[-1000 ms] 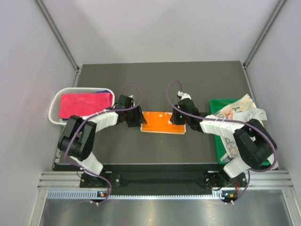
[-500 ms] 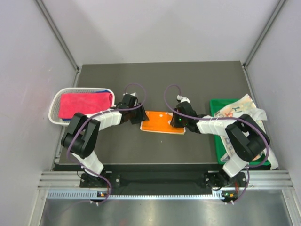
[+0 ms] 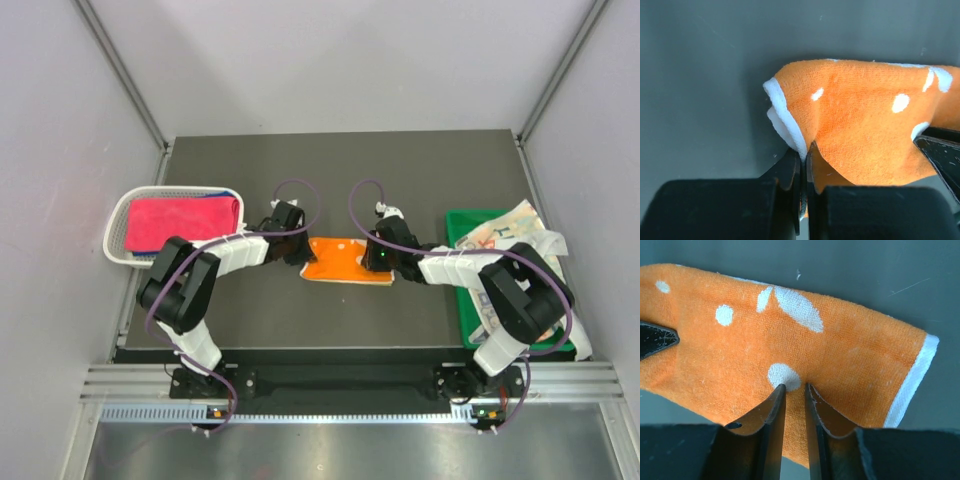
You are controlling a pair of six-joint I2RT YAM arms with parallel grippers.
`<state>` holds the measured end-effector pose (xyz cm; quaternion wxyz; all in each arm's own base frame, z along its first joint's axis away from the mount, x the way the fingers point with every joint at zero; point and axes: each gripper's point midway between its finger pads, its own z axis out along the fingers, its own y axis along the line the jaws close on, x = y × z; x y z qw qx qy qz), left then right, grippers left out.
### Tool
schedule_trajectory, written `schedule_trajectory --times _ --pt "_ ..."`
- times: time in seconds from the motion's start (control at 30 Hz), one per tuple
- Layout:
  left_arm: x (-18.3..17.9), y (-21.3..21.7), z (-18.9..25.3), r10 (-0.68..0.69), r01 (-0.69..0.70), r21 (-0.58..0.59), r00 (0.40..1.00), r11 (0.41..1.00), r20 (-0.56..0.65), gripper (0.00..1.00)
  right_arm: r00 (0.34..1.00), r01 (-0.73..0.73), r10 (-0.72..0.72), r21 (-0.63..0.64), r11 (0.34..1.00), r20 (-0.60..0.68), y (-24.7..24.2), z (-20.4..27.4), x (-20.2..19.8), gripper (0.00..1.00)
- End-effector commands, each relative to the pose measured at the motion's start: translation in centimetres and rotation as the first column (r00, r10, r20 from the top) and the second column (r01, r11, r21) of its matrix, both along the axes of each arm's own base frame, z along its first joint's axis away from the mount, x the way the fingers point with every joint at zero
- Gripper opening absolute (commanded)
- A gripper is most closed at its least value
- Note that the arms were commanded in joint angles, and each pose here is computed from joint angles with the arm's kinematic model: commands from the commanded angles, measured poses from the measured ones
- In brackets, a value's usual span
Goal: Fold and stack the towels
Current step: Neatly place the folded towel into the bin
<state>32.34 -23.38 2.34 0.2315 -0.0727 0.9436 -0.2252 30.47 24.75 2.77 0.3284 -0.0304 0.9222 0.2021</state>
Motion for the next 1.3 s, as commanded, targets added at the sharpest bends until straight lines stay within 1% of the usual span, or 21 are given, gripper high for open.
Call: schedule_trajectory --times 0.0,0.03,0.1,0.13,0.17,0.2,0.23,0.27,0.33,0.37,0.4,0.43,0.47,0.63,0.73,0.9,0.93,1.07,1.23,1.27 --pt "-3.8 3.6 -2.7 0.013 0.019 0.212 0.989 0.977 -0.151 0.00 0.999 -0.044 0.043 0.067 0.997 0.017 1.1 1.5 -0.4 0.22" --pt "-3.0 4.5 -2.1 0.027 0.003 0.271 0.994 0.963 -0.106 0.00 0.998 -0.055 0.053 0.082 0.995 0.027 1.4 2.3 -0.3 0.23" --pt "-1.3 4.6 0.3 0.028 -0.014 0.310 0.999 0.951 -0.039 0.00 0.997 -0.067 0.062 0.100 0.993 0.052 1.5 3.9 -0.2 0.25" --pt "-1.2 6.1 0.8 0.038 -0.026 0.388 0.999 0.921 -0.025 0.00 0.995 -0.080 0.073 0.110 0.991 0.072 1.8 4.9 0.0 0.28" --pt "0.2 6.3 2.7 0.042 -0.051 0.409 0.999 0.911 0.031 0.00 0.993 -0.086 0.076 0.117 0.989 0.085 1.9 5.6 0.1 0.29" --pt "0.7 7.1 3.6 0.049 -0.069 0.447 0.997 0.892 0.058 0.00 0.991 -0.093 0.080 0.125 0.988 0.105 2.0 6.7 0.1 0.30" --pt "0.6 8.3 4.3 0.039 -0.066 0.504 0.997 0.861 0.064 0.00 0.989 -0.101 0.084 0.131 0.986 0.124 2.2 7.5 0.3 0.30" --pt "1.5 9.8 5.7 0.063 -0.124 0.562 0.990 0.818 0.126 0.00 0.987 -0.103 0.085 0.131 0.986 0.133 2.2 8.0 0.4 0.30" --pt "2.3 11.3 8.1 0.059 -0.157 0.609 0.982 0.778 0.177 0.00 0.984 -0.113 0.094 0.127 0.985 0.150 2.2 8.9 0.5 0.30" --pt "2.7 12.6 9.1 0.076 -0.198 0.645 0.974 0.738 0.212 0.00 0.983 -0.116 0.096 0.127 0.985 0.154 2.2 9.1 0.6 0.30" --pt "3.1 13.5 10.3 0.073 -0.218 0.667 0.968 0.712 0.239 0.00 0.982 -0.120 0.100 0.122 0.985 0.159 2.2 9.3 0.5 0.30" --pt "3.4 14.6 11.5 0.092 -0.253 0.670 0.959 0.697 0.267 0.00 0.981 -0.123 0.102 0.122 0.985 0.165 2.2 9.5 0.6 0.30" --pt "3.5 15.9 12.6 0.106 -0.285 0.685 0.951 0.670 0.291 0.00 0.981 -0.124 0.103 0.122 0.985 0.167 2.2 9.7 0.6 0.30" --pt "4.3 20.3 18.0 0.138 -0.392 0.665 0.905 0.636 0.402 0.00 0.980 -0.134 0.113 0.123 0.983 0.166 2.5 9.8 0.8 0.29" --pt "4.8 22.7 20.4 0.158 -0.444 0.654 0.879 0.612 0.449 0.00 0.979 -0.144 0.122 0.129 0.981 0.166 2.9 9.9 0.9 0.29" --pt "5.1 25.0 23.2 0.170 -0.476 0.640 0.861 0.603 0.479 0.00 0.979 -0.151 0.130 0.125 0.981 0.159 3.1 9.6 1.0 0.29" --pt "5.3 25.5 24.1 0.180 -0.492 0.623 0.849 0.608 0.496 0.00 0.979 -0.151 0.131 0.125 0.981 0.157 3.2 9.5 1.0 0.28" --pt "5.3 26.5 26.2 0.183 -0.515 0.606 0.832 0.607 0.524 0.00 0.980 -0.149 0.129 0.126 0.981 0.151 3.2 9.3 1.1 0.28" --pt "5.4 28.7 28.4 0.199 -0.544 0.595 0.813 0.591 0.547 0.00 0.979 -0.149 0.128 0.132 0.980 0.156 3.3 9.6 1.3 0.28" --pt "5.4 28.9 28.5 0.200 -0.543 0.593 0.814 0.595 0.545 0.00 0.979 -0.151 0.130 0.133 0.980 0.157 3.4 9.7 1.3 0.27"
